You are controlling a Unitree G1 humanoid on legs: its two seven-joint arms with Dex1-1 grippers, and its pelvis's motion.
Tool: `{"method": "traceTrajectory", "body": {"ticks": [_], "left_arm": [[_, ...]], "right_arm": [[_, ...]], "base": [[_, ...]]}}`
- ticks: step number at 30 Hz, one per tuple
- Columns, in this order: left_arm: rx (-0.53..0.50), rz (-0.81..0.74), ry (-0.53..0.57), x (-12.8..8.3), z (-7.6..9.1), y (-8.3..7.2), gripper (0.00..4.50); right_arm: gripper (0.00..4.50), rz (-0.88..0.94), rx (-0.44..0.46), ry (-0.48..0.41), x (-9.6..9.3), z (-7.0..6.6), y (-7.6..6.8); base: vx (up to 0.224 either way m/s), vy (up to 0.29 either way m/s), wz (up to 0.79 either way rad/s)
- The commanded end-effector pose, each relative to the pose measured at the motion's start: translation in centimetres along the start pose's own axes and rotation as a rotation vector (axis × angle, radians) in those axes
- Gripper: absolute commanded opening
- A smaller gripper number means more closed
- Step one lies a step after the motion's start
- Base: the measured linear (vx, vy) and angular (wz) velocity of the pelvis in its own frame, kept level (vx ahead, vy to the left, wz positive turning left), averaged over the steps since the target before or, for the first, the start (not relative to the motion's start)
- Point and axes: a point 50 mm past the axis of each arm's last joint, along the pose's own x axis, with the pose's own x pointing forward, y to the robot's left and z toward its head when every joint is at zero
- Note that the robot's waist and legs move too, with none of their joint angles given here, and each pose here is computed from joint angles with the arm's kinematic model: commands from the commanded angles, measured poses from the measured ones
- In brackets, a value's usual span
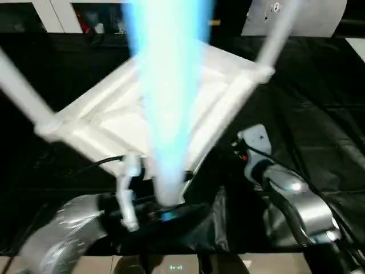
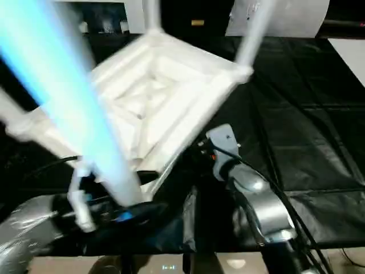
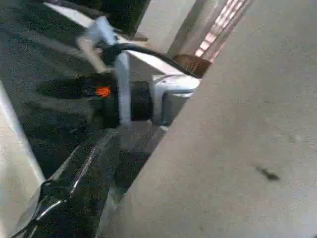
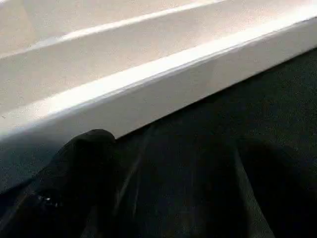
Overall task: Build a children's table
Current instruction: Rotate table base
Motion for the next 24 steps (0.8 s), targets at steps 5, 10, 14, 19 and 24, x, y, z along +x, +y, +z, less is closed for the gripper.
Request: {"method": "traceTrajectory", "body": {"ticks": [5, 10, 14, 19, 24], "left_arm": [[0.012, -0.061, 0.008, 2.5, -0.6, -0.4, 3.98], [0.129, 0.062, -0.003, 3.8, -0.1, 2.1, 3.98], [0.226, 0.138, -0.019, 4.5, 0.5, 3.3, 3.98], [0.3, 0.266, -0.034, 4.7, 0.8, 4.4, 3.98], [0.319, 0.29, -0.027, 4.1, 1.0, 4.9, 3.98]], "right_arm": [[4.5, 0.133, -0.028, -0.078, 1.4, 1.5, 2.7], [4.5, 0.087, -0.013, -0.086, 2.7, 1.5, 2.4], [4.5, 0.027, -0.013, -0.081, 2.4, 1.0, 0.5], [4.5, -0.074, -0.025, -0.059, 0.6, -0.3, -2.8], [4.5, -0.129, -0.045, -0.035, -1.6, -1.3, -5.6]], "base": [[0.0, 0.0, 0.0], [0.0, 0.0, 0.0], [0.0, 0.0, 0.0], [0.0, 0.0, 0.0], [0.0, 0.0, 0.0]]}}
